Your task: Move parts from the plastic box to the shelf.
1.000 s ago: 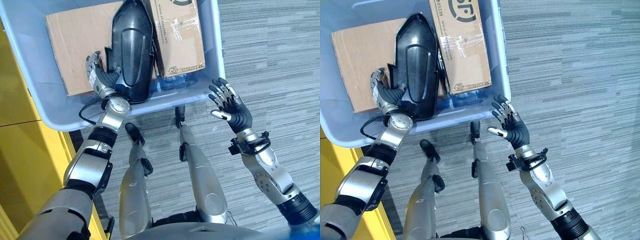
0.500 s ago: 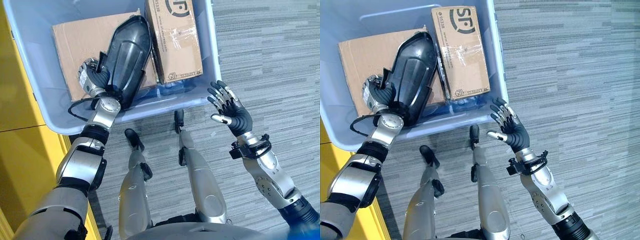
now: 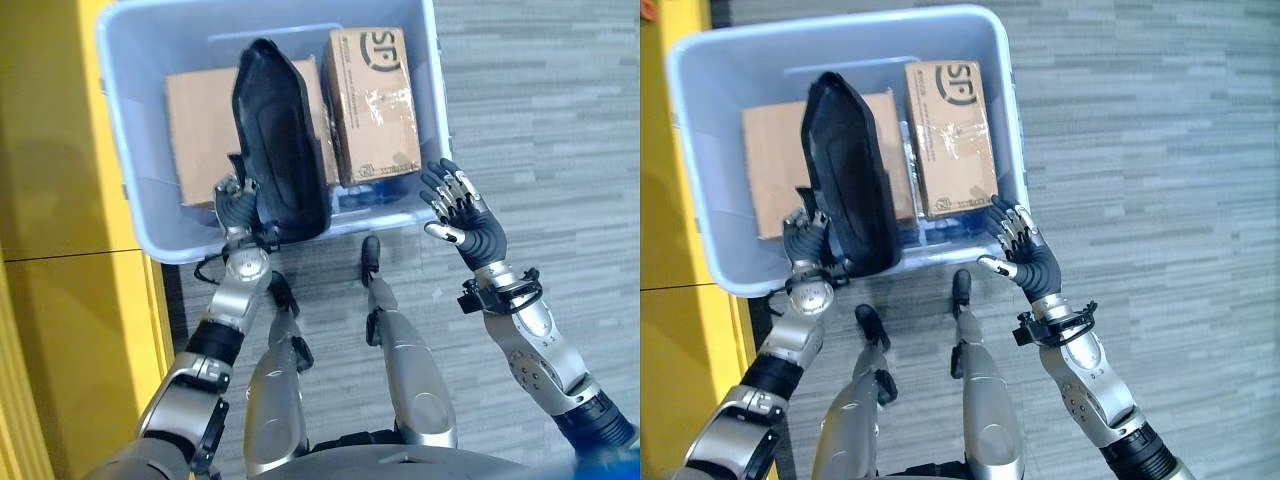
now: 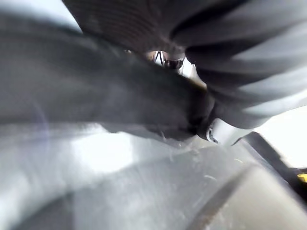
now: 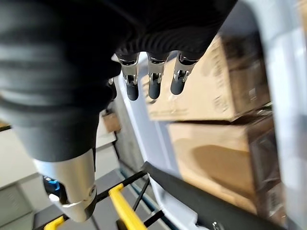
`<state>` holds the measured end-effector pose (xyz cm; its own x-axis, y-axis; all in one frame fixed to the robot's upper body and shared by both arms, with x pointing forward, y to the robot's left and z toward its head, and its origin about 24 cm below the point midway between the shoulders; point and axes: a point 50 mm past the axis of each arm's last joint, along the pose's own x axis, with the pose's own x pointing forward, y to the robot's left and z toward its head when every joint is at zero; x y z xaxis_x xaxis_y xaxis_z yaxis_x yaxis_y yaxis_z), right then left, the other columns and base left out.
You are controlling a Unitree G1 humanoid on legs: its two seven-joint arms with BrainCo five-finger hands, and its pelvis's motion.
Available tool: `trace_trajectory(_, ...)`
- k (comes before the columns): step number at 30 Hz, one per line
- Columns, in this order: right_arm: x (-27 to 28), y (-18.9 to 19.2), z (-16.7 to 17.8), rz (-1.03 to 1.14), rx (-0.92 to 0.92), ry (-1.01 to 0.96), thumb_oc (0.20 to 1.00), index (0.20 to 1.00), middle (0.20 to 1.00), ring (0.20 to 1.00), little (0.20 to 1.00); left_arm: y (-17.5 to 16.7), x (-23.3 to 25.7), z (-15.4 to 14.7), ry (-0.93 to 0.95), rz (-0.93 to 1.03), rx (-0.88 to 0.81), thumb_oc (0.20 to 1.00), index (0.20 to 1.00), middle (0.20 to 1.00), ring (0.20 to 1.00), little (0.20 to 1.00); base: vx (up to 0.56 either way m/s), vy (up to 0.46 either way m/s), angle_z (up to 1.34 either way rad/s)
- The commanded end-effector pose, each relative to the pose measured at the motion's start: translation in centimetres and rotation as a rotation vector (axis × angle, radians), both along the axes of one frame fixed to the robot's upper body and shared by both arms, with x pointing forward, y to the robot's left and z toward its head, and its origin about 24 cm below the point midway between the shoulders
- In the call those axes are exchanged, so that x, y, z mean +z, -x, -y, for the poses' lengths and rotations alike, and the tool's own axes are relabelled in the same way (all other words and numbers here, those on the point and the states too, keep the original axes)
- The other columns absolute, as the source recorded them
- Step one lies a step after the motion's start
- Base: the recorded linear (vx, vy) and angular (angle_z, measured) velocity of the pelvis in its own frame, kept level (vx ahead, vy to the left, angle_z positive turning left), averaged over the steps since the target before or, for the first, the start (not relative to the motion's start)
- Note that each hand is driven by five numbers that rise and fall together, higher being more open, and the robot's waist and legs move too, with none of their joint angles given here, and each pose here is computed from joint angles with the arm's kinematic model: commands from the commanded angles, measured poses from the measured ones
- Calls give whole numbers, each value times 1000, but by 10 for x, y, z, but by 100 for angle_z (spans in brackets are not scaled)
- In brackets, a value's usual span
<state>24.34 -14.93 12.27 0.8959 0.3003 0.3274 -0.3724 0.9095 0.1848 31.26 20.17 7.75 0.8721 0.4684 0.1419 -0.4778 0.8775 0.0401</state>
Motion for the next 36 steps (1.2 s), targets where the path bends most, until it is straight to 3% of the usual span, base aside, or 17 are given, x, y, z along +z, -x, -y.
trace_trajectory(1, 5, 3, 12, 34, -51, -4, 1000, 1000, 1000, 1000, 1000, 2, 28, -17, -22, 164, -6, 200, 200, 200, 200, 200, -30, 14, 11)
trace_trajectory(10, -1, 5, 26, 1, -62, 43, 1000, 1000, 1000, 1000, 1000, 43, 32, -26, -58, 222, -169, 200, 200, 200, 200, 200, 65, 15, 6)
trace_trajectory(16, -13, 9, 37, -58, -68, 82, 1000, 1000, 1000, 1000, 1000, 78, 11, -34, -120, 106, -297, 200, 200, 200, 200, 200, 54, -46, 2)
trace_trajectory(27, -27, 11, 47, -142, -39, 187, 1000, 1000, 1000, 1000, 1000, 129, -32, -44, 45, -86, -279, 200, 200, 200, 200, 200, -39, -182, 12)
trace_trajectory(36, -46, 26, 76, -237, -174, 179, 1000, 1000, 1000, 1000, 1000, 123, -42, -32, 108, -122, -340, 200, 200, 200, 200, 200, -139, -158, 99)
